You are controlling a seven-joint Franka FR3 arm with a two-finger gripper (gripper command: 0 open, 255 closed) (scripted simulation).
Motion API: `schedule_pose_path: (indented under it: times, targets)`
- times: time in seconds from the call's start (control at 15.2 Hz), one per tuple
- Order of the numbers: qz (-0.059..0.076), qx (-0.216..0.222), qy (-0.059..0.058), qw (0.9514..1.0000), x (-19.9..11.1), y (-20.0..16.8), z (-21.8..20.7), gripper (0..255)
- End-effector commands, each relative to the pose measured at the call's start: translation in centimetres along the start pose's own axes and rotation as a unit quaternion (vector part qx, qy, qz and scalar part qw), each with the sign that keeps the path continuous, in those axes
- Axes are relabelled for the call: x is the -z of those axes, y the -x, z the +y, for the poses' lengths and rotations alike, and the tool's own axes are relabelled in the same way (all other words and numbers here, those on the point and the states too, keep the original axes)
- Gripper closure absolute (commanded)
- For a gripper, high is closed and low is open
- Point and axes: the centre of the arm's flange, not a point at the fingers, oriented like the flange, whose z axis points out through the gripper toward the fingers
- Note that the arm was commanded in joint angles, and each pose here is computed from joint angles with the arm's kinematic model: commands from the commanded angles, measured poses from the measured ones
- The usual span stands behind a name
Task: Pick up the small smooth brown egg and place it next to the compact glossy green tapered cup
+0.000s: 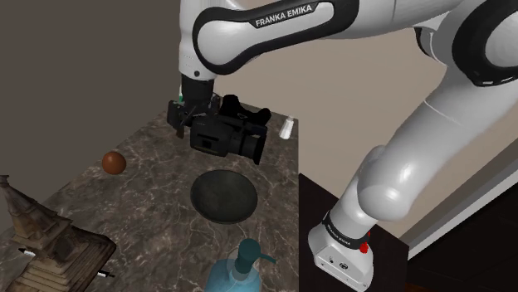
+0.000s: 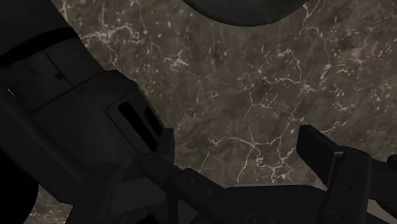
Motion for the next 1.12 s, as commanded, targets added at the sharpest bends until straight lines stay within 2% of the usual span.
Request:
schedule_pose_path:
  times: [0.0, 0.92, 1.06]
  targets:
    - [0.003, 0.003, -0.005, 1.0000, -0.9, -1.5, -2.0, 0]
    - [0.026, 0.026, -0.034, 0.9987, -6.6, -11.0, -15.3, 0]
    - [0.026, 0.027, -0.035, 0.9987, -7.3, -11.3, -15.7, 0]
